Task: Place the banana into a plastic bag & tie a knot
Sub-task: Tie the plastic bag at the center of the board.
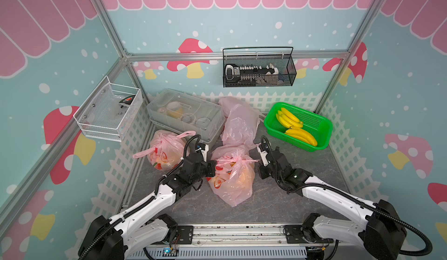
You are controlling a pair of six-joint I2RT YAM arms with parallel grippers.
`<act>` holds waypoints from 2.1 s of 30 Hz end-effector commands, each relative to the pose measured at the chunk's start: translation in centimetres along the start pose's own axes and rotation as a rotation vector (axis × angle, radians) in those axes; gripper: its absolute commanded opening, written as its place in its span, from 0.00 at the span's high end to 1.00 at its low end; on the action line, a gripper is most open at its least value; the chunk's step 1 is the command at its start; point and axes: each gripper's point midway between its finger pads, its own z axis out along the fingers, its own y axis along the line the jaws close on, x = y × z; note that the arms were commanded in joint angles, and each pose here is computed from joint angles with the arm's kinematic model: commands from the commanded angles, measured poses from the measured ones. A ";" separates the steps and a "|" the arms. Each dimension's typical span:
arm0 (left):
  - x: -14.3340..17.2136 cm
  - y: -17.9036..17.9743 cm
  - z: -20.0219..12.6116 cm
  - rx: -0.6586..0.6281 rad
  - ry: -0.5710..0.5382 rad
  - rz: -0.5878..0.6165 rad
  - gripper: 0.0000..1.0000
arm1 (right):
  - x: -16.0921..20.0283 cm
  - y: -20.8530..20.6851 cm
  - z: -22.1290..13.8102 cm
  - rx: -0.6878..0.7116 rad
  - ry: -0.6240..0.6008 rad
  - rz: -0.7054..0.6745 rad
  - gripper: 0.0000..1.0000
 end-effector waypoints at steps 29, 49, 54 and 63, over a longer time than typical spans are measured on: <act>0.2 -4.3 -3.0 0.204 -0.010 0.155 0.67 | 1.6 -0.4 1.0 0.081 0.060 -0.015 1.00; 0.1 -6.1 1.5 0.170 0.090 0.295 0.65 | 2.1 -0.3 0.9 0.071 0.061 -0.015 1.00; 0.4 -6.2 2.1 0.176 0.114 0.301 0.68 | 2.3 -0.3 1.0 0.070 0.064 -0.012 1.00; 0.9 -6.4 3.6 0.170 0.149 0.309 0.78 | 2.3 -0.3 1.1 0.069 0.064 -0.012 1.00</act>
